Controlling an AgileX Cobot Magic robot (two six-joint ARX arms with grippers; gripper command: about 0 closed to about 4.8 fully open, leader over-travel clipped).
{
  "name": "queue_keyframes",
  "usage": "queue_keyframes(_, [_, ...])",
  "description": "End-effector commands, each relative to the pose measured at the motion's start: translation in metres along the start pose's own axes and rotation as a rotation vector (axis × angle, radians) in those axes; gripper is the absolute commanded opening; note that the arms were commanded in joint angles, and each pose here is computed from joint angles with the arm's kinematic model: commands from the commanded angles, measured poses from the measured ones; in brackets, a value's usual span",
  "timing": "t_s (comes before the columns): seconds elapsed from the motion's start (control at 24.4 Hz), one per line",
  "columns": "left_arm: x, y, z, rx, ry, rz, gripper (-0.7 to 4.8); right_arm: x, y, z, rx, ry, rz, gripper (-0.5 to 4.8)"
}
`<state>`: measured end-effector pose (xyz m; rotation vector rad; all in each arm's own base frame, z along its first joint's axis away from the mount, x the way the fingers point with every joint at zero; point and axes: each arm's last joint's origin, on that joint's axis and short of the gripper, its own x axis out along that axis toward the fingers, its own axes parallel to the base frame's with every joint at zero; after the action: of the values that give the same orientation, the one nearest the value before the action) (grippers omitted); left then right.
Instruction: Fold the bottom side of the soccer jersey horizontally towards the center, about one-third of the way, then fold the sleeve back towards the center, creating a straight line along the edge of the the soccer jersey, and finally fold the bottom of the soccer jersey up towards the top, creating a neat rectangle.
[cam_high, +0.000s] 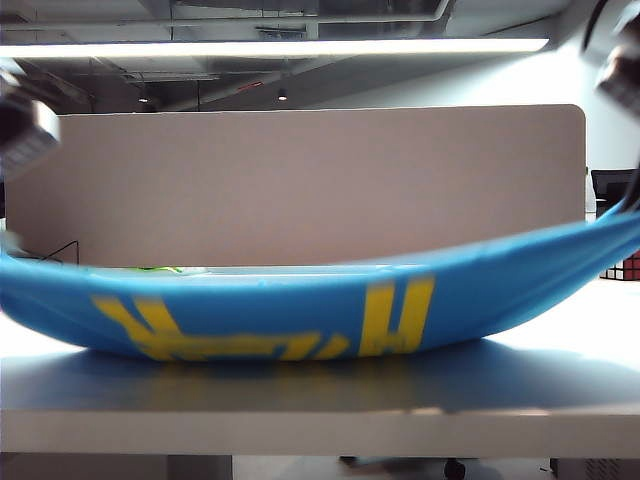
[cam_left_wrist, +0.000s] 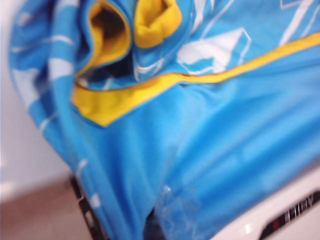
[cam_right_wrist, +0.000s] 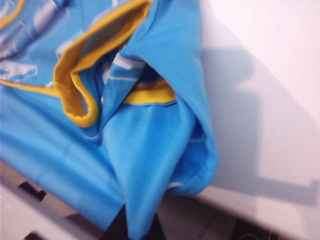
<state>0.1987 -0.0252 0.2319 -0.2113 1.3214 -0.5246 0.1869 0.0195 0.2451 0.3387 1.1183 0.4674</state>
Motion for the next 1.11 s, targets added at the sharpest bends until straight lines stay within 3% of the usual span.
queue_keyframes(0.04, [-0.023, -0.015, -0.020, 0.050, -0.057, 0.011, -0.06, -0.028, 0.017, -0.016, -0.012, -0.093, 0.006, -0.07])
queue_keyframes(0.2, [-0.031, -0.016, -0.001, 0.076, -0.263, 0.033, -0.06, -0.025, 0.016, -0.001, 0.003, -0.188, 0.012, -0.06])
queue_keyframes(0.37, [-0.023, -0.008, 0.035, 0.108, -0.323, 0.037, -0.06, -0.003, 0.005, 0.029, 0.001, -0.218, 0.020, -0.06])
queue_keyframes(0.49, [-0.018, -0.001, 0.072, 0.133, -0.411, 0.040, -0.06, 0.016, -0.005, 0.068, 0.007, -0.233, 0.020, -0.06])
queue_keyframes(0.53, [-0.015, 0.003, 0.099, 0.132, -0.448, 0.037, -0.06, 0.026, -0.009, 0.093, 0.012, -0.225, 0.019, -0.06])
queue_keyframes(0.57, [-0.012, 0.008, 0.122, 0.138, -0.462, 0.039, -0.06, 0.036, -0.014, 0.118, 0.012, -0.223, 0.018, -0.07])
queue_keyframes(0.74, [0.002, 0.020, 0.170, 0.160, -0.504, 0.044, 0.05, 0.060, -0.025, 0.169, -0.002, -0.246, 0.022, -0.02])
queue_keyframes(0.78, [0.006, 0.024, 0.182, 0.176, -0.535, 0.045, 0.75, 0.066, -0.028, 0.181, -0.013, -0.265, 0.024, 0.35])
queue_keyframes(0.9, [0.016, 0.032, 0.207, 0.200, -0.609, 0.045, 3.22, 0.078, -0.035, 0.206, -0.030, -0.309, 0.029, 2.21])
queue_keyframes(0.94, [0.019, 0.034, 0.216, 0.197, -0.622, 0.041, 3.73, 0.079, -0.039, 0.215, -0.018, -0.315, 0.027, 2.48])
queue_keyframes(1.11, [0.009, 0.032, 0.214, 0.193, -0.624, 0.042, 3.66, 0.061, -0.037, 0.219, -0.022, -0.308, 0.052, 2.48])
